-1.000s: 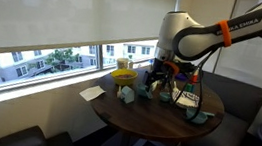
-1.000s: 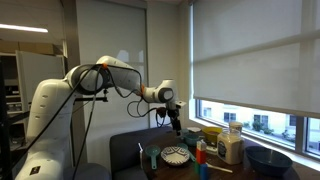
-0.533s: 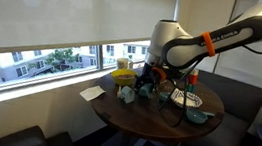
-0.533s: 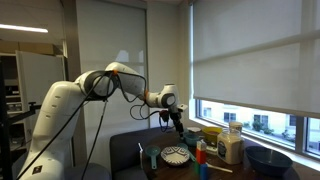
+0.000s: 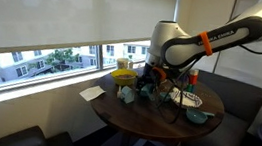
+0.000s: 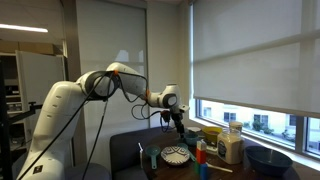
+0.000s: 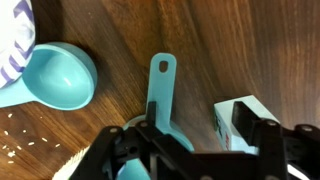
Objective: Put one measuring cup on top of the glass container.
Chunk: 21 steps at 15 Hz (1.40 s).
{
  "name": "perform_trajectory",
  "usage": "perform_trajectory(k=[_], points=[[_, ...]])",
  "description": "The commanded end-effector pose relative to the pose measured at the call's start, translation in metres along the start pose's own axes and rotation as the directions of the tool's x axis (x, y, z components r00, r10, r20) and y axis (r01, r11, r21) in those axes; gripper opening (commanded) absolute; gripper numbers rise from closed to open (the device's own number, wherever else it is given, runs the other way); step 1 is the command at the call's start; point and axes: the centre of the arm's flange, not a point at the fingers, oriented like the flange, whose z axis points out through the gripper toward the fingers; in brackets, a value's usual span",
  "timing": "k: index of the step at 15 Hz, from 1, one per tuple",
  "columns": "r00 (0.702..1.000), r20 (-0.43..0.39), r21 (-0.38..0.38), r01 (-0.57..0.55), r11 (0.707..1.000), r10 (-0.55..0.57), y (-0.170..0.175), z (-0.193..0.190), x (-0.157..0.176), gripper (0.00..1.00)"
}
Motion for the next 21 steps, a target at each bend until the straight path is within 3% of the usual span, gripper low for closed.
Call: perform_trajectory(k=[1, 8, 13, 15, 17, 19, 21], points=[[1.0, 0.023, 0.042, -0.02, 0.999, 0.019, 0.009, -0.019, 0.0, 0.84], [0.998, 0.021, 0.067, 0.05, 0.996, -0.052, 0.019, -0.031, -0.004, 0.83], [0.99, 0.052, 0.11, 0.122, 0.986, -0.128, 0.04, -0.023, -0.007, 0.94], [0.989, 0.065, 0.116, 0.125, 0.985, -0.133, 0.046, -0.018, -0.007, 0.92], [0.989, 0.068, 0.118, 0.121, 0.986, -0.13, 0.049, -0.013, -0.009, 0.85], [0.99, 0.062, 0.12, 0.115, 0.986, -0.123, 0.049, -0.012, -0.01, 0.65], [0.99, 0.064, 0.107, 0.117, 0.987, -0.124, 0.049, -0.01, -0.01, 0.58]])
